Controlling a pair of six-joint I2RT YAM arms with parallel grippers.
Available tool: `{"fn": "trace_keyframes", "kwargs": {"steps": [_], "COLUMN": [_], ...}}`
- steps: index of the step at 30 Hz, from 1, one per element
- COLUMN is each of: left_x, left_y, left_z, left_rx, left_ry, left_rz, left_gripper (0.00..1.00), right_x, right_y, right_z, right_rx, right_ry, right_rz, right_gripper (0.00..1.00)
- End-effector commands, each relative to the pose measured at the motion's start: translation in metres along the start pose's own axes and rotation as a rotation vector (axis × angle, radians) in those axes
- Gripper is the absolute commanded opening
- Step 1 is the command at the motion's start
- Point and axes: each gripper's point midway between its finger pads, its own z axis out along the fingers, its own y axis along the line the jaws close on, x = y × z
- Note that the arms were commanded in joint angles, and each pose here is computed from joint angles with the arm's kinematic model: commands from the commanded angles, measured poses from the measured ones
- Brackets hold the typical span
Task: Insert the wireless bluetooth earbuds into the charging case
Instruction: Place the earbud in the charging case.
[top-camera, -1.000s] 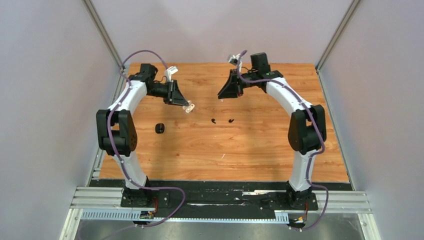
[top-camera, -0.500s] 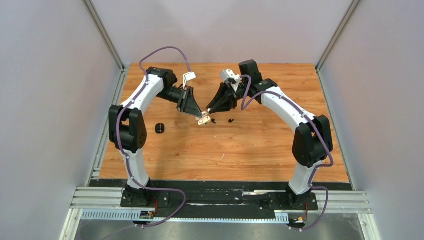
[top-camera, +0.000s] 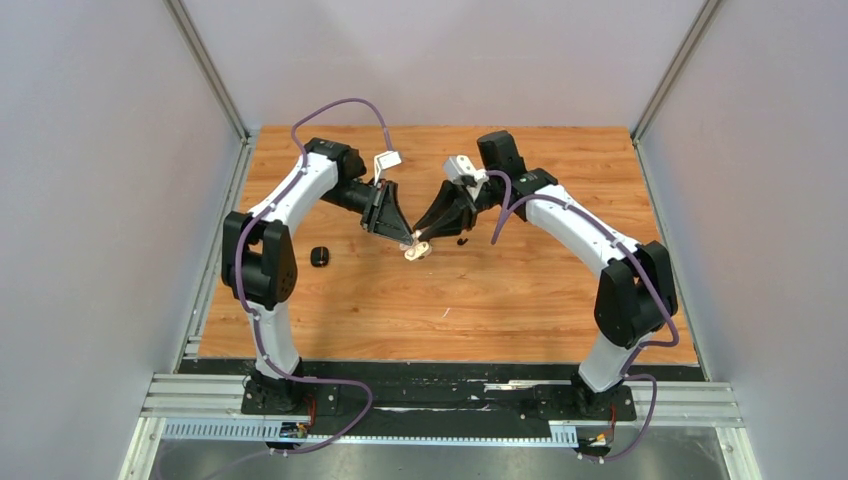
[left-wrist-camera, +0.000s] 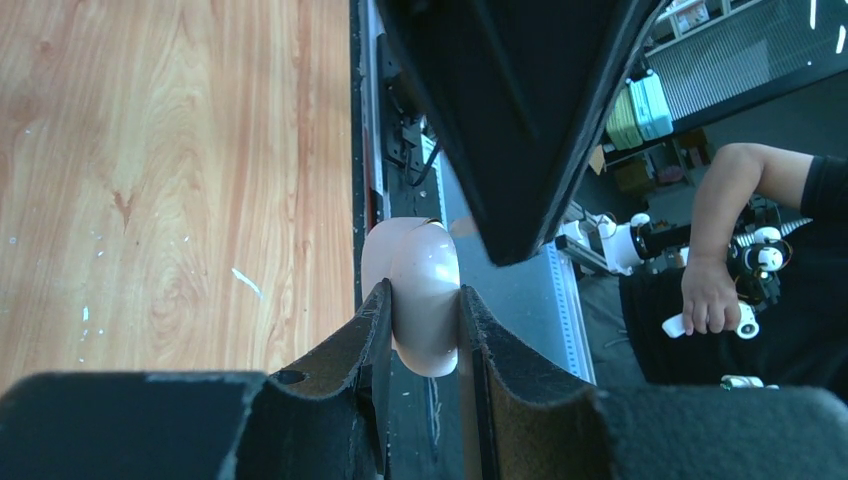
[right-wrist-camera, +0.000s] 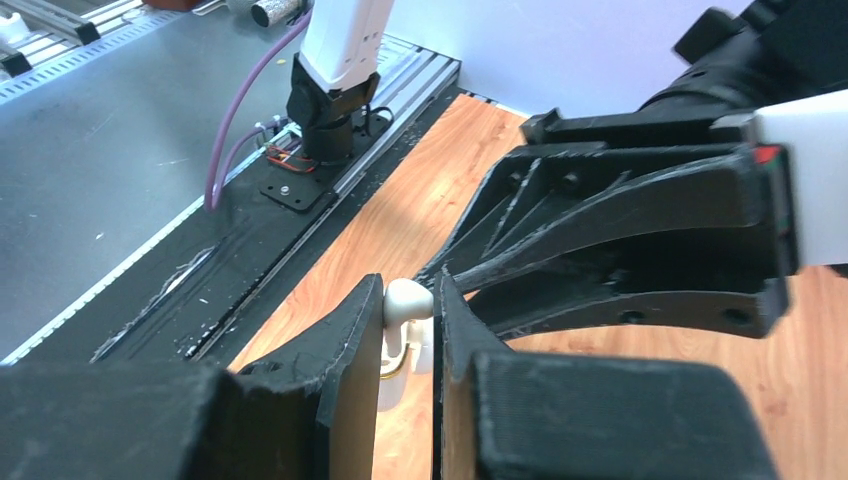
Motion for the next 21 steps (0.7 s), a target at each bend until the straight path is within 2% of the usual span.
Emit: {"fn": "trace_keyframes", "kwargs": {"steps": [1, 21], "left_x": [-0.007, -0.003], "left_y": [-0.044, -0.054], "left_z": [-0.001, 0.001], "left_rx": [0.035, 0.044], "left_ry": [-0.037, -0.04], "left_rz": [0.001, -0.035], "left_gripper": [0.0, 0.0], "right_x": [-0.049, -0.032], "right_y": [0.056, 0.048], "right_z": [0.004, 0.017], "right_rx": [-0.258, -0.191], "right_ry": [-0.253, -0.176], "right_rz": [-0.098, -0.157], "right_gripper": [0.03, 0.06]}}
